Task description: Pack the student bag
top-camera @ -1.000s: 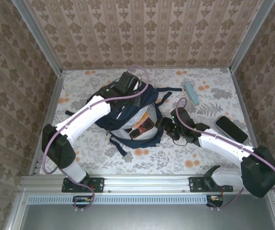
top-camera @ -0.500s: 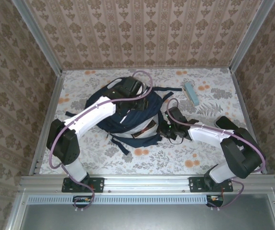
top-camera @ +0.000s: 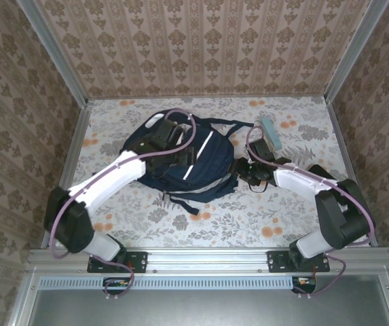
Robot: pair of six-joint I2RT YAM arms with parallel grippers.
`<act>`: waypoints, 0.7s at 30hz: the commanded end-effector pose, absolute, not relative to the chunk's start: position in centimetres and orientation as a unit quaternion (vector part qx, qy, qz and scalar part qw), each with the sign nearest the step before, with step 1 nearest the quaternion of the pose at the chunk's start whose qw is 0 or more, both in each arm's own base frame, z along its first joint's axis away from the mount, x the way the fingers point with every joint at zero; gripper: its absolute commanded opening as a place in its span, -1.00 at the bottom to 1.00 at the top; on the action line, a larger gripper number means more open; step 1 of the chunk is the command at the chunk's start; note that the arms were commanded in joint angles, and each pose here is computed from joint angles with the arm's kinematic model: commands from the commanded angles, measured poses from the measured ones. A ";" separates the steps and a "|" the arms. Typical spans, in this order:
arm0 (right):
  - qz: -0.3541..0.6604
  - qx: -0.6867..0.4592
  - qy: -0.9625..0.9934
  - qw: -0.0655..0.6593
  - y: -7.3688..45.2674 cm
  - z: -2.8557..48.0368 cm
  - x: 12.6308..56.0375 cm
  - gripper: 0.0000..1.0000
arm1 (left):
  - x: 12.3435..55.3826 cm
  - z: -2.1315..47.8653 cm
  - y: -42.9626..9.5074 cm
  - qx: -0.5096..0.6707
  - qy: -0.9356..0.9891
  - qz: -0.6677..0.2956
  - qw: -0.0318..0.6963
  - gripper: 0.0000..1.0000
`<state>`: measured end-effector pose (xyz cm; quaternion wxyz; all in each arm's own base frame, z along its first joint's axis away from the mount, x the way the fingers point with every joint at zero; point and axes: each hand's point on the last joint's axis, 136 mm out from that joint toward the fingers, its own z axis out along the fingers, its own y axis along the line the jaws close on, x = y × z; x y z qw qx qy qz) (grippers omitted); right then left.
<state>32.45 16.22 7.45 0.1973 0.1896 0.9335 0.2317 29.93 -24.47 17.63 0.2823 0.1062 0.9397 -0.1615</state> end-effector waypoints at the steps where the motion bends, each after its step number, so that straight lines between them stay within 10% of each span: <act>1: 0.203 0.173 0.937 0.225 14.6 9.8 32.1 0.37 | 27.2 15.3 -20.5 0.098 0.955 -0.098 0.262 0.35; 11: 0.233 0.146 0.934 0.230 15.6 12.1 31.8 0.83 | 21.0 7.7 -19.1 0.116 0.970 -0.076 0.198 0.33; 21: 0.259 0.140 0.931 0.218 17.1 12.9 32.3 0.84 | 22.2 5.1 -17.9 0.105 0.971 -0.057 0.207 -0.03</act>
